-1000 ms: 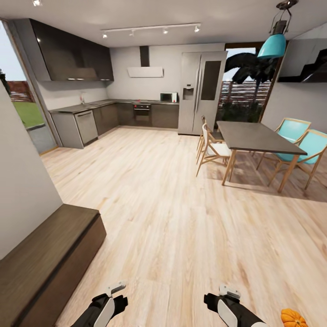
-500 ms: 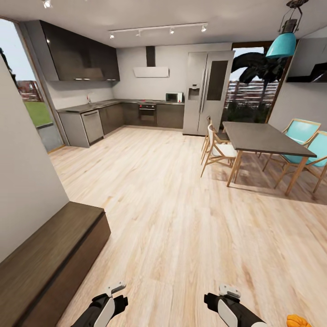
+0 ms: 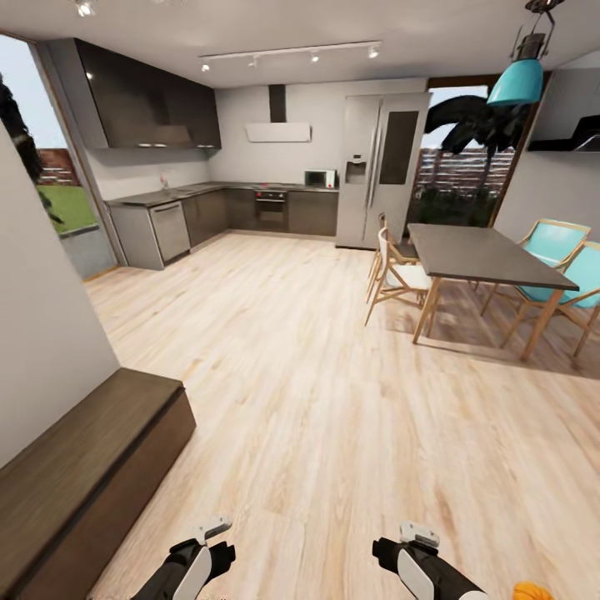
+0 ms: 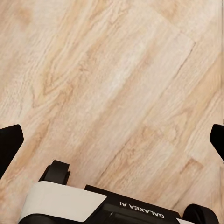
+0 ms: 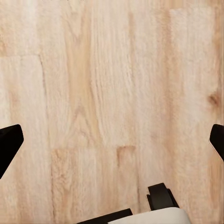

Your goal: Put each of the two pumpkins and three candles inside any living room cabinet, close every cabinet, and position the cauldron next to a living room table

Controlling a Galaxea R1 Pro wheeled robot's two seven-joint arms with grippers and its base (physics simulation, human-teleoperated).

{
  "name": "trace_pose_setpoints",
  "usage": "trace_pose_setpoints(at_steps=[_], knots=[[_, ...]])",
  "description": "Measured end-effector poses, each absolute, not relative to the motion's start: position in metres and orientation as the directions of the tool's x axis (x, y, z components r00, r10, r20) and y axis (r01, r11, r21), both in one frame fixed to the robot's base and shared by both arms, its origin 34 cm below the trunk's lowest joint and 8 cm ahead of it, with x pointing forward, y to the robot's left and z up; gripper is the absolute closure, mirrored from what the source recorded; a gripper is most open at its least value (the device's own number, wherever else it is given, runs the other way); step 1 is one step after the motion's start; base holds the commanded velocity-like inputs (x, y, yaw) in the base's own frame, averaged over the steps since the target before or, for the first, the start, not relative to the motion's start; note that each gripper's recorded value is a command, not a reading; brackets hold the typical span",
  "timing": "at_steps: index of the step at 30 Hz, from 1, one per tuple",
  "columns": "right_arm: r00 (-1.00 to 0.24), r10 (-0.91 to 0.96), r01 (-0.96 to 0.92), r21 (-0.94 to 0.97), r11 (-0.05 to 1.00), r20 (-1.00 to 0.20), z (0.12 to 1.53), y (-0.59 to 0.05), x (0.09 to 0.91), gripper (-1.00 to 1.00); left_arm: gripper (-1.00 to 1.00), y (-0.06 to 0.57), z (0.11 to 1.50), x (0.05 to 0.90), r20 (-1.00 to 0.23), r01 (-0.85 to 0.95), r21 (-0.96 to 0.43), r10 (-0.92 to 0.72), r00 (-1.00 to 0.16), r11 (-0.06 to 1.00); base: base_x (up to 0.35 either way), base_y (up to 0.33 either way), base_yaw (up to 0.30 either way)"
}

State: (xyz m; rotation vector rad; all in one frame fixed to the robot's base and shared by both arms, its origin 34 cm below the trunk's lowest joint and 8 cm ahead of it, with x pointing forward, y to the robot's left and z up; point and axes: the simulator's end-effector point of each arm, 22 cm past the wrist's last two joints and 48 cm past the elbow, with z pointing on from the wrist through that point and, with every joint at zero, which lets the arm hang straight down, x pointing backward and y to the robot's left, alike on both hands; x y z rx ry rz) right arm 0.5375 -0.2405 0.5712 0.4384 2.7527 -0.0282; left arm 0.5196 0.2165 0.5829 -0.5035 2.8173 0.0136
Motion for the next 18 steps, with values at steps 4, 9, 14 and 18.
trace_pose_setpoints(at_steps=[4, 9, 14, 18], knots=[[-0.890, 0.297, 0.304, 0.036, 0.952, -0.345, 0.5712, -0.2403, 0.5375, -1.00, -1.00, 0.2164, 0.5829, 0.5197, -0.273, -0.341, -0.039, -0.338, -0.901, 0.939, 0.000, -0.167, 0.269], [-0.890, 0.297, 0.304, 0.036, 0.952, -0.345, 0.5712, -0.2400, 0.5376, -1.00, -1.00, 0.2161, 0.5831, 0.5202, -0.274, -0.341, -0.041, -0.338, -0.900, 0.939, 0.000, -0.028, 0.288], [-0.891, 0.296, 0.303, 0.035, 0.952, -0.345, 0.5711, -0.2401, 0.5374, -1.00, -1.00, 0.2162, 0.5829, 0.5198, -0.274, -0.340, -0.040, -0.337, -0.901, 0.940, 0.000, -0.002, 0.291], [-0.891, 0.296, 0.303, 0.035, 0.952, -0.345, 0.5711, -0.2402, 0.5374, -1.00, -1.00, 0.2163, 0.5829, 0.5198, -0.274, -0.339, -0.040, -0.337, -0.901, 0.940, 0.000, 0.000, 0.291]])
